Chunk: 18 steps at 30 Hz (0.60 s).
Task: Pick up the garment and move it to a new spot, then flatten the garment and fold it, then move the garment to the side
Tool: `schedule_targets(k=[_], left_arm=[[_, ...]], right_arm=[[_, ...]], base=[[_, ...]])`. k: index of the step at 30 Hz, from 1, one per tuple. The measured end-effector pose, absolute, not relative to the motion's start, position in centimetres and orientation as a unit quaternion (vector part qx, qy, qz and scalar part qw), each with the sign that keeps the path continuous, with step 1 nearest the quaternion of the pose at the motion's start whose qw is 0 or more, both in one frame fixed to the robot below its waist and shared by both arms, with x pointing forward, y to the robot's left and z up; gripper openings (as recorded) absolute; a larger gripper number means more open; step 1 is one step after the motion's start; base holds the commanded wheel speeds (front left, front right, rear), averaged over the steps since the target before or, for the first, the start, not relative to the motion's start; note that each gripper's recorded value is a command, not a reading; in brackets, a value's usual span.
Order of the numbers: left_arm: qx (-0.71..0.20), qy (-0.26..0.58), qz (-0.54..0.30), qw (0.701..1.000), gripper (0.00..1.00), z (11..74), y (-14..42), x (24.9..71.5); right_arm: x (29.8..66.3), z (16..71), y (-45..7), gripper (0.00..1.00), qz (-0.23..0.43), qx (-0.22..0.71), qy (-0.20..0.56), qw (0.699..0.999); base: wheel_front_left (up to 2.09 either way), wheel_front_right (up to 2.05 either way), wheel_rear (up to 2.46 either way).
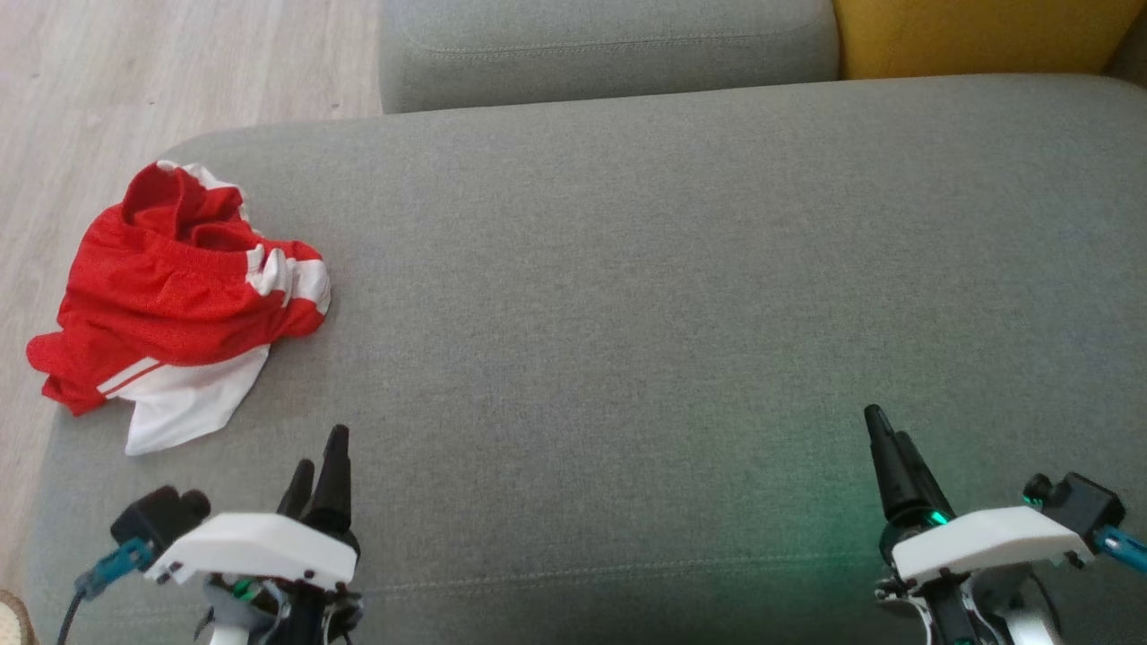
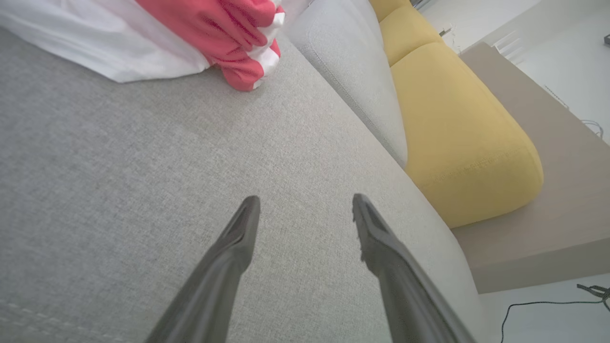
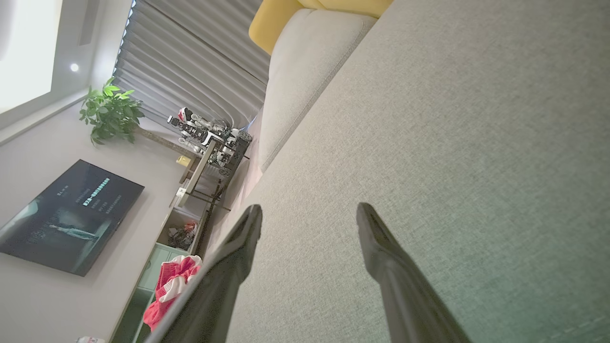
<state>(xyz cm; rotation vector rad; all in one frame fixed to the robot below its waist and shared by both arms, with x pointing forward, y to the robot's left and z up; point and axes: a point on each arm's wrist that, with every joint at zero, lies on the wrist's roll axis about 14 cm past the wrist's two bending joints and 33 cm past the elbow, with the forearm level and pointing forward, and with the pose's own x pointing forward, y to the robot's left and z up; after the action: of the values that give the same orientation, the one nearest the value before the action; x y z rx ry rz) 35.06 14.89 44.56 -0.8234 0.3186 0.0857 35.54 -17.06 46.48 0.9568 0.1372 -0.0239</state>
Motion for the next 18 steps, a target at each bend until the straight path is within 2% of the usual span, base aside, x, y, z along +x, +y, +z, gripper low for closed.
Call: schedule_targets(k=[18], left_arm=[[-0.279,0.098,0.035,0.955,1.0,48.0,14.9,35.8]], right_arm=[[35.7,48.6,-15.7,1.0,0.028,0.355,0.036,0.934]], base=[[0.0,0.0,0.0]])
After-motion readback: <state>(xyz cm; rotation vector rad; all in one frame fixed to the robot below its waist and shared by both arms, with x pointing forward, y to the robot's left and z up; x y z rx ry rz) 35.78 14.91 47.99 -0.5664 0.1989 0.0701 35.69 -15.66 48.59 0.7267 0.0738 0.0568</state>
